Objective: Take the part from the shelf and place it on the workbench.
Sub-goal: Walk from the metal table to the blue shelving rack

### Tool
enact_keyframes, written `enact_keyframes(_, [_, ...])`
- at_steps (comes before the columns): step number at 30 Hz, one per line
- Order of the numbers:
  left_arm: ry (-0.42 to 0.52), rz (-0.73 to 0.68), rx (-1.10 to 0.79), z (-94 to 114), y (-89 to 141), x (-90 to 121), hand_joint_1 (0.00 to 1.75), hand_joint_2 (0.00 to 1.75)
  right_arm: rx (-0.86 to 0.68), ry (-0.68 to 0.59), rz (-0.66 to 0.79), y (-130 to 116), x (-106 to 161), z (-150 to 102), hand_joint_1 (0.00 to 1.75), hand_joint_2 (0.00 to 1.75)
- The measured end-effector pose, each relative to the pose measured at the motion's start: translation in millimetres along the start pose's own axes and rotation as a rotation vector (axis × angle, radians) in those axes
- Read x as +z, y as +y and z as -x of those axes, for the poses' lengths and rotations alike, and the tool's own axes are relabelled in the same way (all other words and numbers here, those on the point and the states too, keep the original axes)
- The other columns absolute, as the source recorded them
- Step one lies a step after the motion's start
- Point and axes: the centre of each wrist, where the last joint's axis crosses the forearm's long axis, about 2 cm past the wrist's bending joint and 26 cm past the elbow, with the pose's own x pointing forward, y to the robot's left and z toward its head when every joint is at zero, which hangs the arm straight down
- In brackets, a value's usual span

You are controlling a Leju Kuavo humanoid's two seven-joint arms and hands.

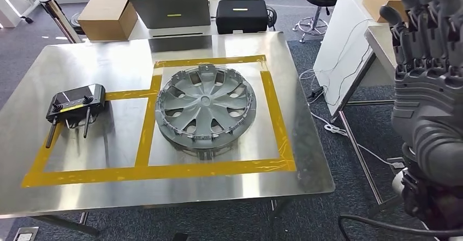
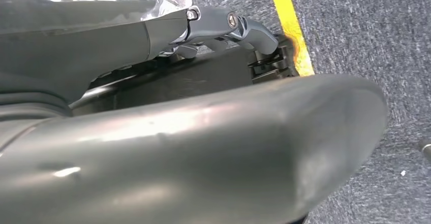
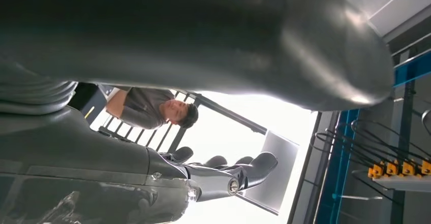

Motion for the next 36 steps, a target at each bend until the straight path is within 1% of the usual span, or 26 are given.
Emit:
enact_keyframes(4, [0.0,-0.007,0.005,-1,0,0,0.0,0.0,-0.007,0.011,0.004,1,3,1,0.0,0.0])
enact_keyframes(13, [0.025,-0.01,0.004,12,2,4,0.0,0.0,0.002,0.024,0.029,-3,8,3,0.0,0.0])
enact_keyframes(20, [0.001,-0.007,0.005,10,0,4,0.0,0.0,0.01,0.055,0.036,-4,15,4,0.0,0.0])
enact_keyframes(25, [-0.01,-0.008,0.008,7,0,2,0.0,0.0,0.016,0.055,0.036,-5,16,1,0.0,0.0])
enact_keyframes(36, [-0.004,-0.01,0.005,5,1,2,0.0,0.0,0.019,0.063,0.037,-4,18,0,0.0,0.0])
